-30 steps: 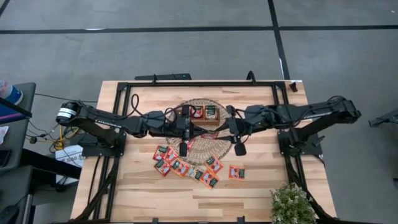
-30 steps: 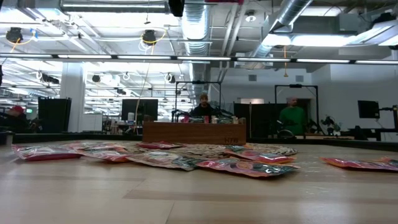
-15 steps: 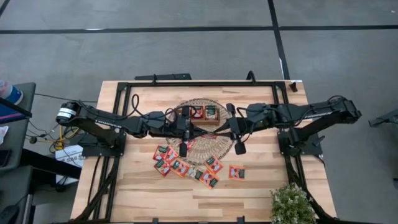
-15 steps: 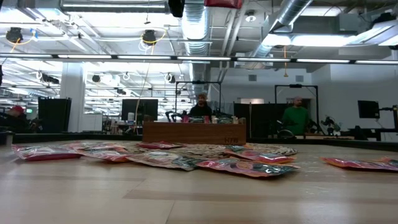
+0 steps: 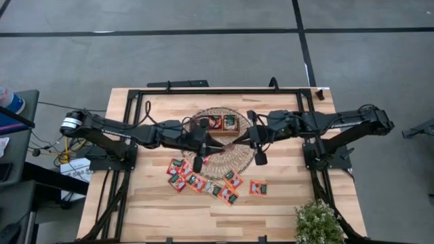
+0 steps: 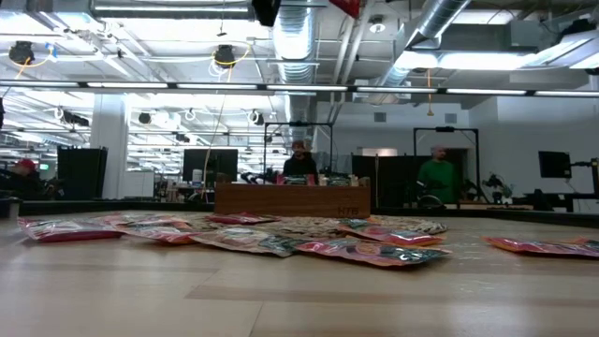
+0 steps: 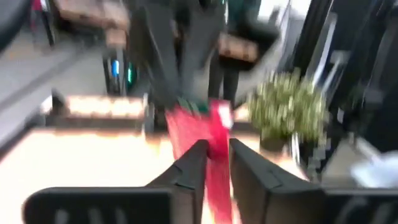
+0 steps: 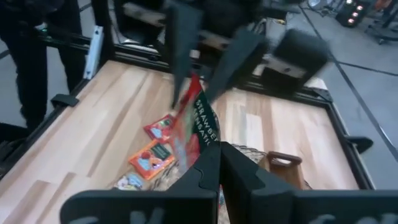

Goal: Pick & Place Tea
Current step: Put the red tea bag into the middle section of the wooden organizer

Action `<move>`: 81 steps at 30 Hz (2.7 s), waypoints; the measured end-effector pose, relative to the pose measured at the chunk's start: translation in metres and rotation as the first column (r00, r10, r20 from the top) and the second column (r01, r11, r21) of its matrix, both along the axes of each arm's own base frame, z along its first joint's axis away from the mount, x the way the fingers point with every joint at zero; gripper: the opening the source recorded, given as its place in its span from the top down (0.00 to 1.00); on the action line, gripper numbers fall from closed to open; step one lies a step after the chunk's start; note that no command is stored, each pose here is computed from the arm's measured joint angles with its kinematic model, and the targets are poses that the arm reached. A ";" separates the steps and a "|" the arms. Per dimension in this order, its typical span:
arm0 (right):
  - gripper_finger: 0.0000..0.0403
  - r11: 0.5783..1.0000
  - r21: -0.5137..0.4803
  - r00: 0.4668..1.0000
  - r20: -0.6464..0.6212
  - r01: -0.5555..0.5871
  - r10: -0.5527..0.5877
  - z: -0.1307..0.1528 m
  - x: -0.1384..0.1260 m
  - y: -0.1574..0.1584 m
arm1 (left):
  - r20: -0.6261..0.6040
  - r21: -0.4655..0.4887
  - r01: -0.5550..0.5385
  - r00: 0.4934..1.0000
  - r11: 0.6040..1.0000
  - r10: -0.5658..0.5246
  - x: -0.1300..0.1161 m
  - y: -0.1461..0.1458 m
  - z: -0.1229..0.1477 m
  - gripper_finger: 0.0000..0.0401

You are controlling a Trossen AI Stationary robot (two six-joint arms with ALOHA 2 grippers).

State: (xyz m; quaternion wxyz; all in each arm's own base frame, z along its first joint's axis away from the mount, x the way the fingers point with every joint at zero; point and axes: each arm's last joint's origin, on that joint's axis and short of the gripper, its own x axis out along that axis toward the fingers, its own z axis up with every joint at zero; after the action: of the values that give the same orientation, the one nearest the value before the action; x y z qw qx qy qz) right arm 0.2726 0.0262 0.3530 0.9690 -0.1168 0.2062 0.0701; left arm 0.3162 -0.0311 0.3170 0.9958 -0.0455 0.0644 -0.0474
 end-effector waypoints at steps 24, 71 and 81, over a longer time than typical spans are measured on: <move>1.00 0.979 -0.045 0.951 -0.234 0.196 -0.202 -0.102 0.073 -0.138 | -0.374 0.021 0.062 0.926 0.998 -0.050 -0.069 0.033 0.012 0.63; 1.00 0.982 -0.003 0.901 -0.397 0.189 -0.174 -0.154 0.082 -0.173 | -0.263 -0.032 0.002 0.965 0.999 -0.010 -0.079 0.049 -0.028 0.63; 1.00 0.979 -0.059 0.874 -0.444 0.193 -0.199 -0.146 0.082 -0.173 | -0.263 -0.036 0.000 0.965 0.999 -0.010 -0.079 0.049 -0.028 0.63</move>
State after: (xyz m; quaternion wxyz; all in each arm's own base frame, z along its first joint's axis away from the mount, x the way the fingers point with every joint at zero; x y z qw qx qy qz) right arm 0.3547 -0.1466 0.2066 0.8969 -0.0821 0.4346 -0.0045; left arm 0.2376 0.0176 0.2895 0.9773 -0.0688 0.1953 -0.0446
